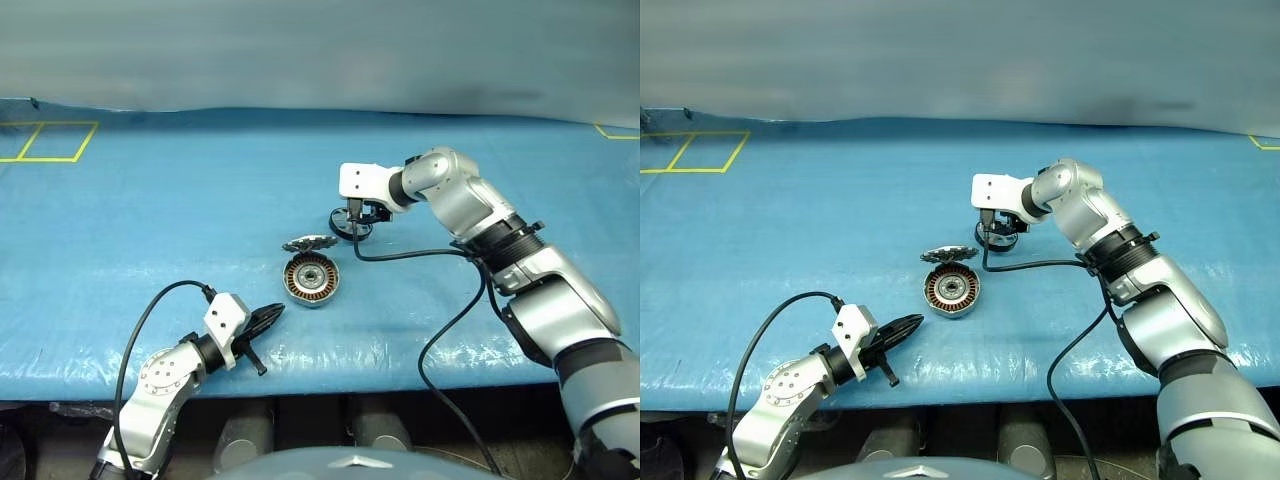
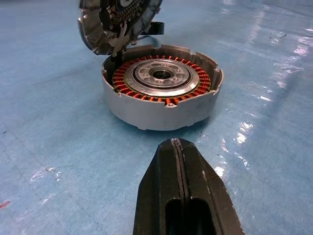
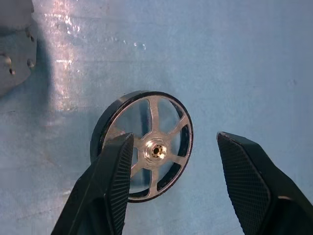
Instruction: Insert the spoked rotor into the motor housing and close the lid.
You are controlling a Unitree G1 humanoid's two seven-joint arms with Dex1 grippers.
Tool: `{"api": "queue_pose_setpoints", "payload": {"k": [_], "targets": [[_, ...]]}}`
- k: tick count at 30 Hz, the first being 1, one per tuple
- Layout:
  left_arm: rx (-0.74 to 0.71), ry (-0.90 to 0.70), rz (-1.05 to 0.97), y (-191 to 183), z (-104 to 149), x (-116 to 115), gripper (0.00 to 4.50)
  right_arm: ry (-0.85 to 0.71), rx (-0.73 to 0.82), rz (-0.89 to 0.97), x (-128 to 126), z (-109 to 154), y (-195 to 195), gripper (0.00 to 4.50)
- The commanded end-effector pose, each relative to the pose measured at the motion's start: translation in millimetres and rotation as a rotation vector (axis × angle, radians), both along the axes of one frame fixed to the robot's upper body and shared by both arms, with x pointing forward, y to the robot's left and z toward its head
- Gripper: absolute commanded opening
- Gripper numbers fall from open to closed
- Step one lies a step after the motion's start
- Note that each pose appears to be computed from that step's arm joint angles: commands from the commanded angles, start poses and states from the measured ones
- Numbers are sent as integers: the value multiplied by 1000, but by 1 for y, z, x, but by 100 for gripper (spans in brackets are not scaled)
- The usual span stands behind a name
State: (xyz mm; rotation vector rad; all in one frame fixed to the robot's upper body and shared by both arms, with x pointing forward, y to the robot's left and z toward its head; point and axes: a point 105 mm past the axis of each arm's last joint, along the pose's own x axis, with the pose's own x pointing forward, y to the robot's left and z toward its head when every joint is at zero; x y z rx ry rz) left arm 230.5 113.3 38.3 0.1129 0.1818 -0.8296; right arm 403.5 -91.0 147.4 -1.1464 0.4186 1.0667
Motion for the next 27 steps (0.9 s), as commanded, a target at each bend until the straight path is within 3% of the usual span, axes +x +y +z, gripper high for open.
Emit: {"api": "queue_pose_setpoints", "payload": {"k": [1, 7, 27], "targets": [[-2, -47, -6, -3, 10, -2, 0, -15, -86, 75, 3, 8, 5, 285], [-4, -52, 6, -5, 14, -6, 0, 3, -172, 118, 7, 5, 6, 285], [-7, -52, 27, -7, 16, -10, 0, 66, -163, 90, 18, -5, 9, 285]]}}
